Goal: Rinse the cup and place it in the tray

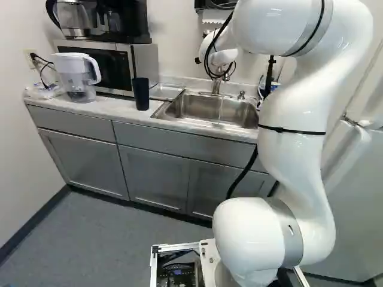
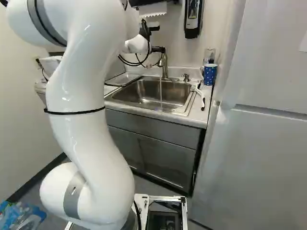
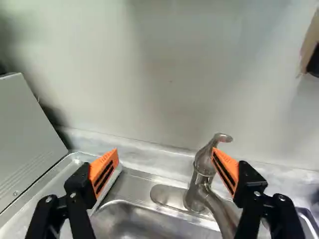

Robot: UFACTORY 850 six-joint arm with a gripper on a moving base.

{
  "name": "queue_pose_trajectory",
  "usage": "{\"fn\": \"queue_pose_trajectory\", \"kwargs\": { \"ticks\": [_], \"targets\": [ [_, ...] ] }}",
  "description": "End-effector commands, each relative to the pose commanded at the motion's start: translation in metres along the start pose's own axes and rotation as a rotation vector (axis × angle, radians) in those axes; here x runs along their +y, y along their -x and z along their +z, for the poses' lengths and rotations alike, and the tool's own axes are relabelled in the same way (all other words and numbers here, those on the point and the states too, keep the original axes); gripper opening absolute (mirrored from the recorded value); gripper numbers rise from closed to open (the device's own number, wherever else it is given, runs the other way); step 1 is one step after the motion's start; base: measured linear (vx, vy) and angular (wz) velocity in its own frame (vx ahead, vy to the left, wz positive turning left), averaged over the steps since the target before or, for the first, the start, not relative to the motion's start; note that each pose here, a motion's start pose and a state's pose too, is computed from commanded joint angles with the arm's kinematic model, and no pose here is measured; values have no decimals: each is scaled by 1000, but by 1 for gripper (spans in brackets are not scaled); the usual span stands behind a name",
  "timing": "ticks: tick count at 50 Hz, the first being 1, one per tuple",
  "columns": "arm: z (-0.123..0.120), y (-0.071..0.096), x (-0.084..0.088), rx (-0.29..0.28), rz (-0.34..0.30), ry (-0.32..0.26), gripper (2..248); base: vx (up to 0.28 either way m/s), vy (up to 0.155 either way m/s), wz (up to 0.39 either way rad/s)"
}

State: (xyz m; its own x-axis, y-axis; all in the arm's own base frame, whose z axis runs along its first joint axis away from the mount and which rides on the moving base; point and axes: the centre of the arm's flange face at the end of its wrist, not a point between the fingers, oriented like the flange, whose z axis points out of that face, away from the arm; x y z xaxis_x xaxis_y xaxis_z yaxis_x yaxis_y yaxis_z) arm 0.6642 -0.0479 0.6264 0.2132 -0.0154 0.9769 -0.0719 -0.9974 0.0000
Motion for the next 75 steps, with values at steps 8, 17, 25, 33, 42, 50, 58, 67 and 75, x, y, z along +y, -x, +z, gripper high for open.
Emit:
{"fn": "queue_pose_trajectory", "kwargs": {
  "ticks": [8,17,25,33,42,50,58,67,75],
  "targets": [
    [-16,2,2,-7,1,3,247,0,0,0],
    [-34,4,6,-14,2,9,247,0,0,0],
    [-50,6,11,-19,4,18,247,0,0,0],
    [-65,10,16,-30,6,26,247,0,0,0],
    [-83,15,22,-60,9,37,247,0,0,0],
    [-99,21,27,-92,13,47,247,0,0,0],
    [-114,26,33,-125,16,57,247,0,0,0],
    [-132,34,39,-169,22,70,247,0,0,0],
    [-147,42,44,-221,28,82,247,0,0,0]
  ]
}}
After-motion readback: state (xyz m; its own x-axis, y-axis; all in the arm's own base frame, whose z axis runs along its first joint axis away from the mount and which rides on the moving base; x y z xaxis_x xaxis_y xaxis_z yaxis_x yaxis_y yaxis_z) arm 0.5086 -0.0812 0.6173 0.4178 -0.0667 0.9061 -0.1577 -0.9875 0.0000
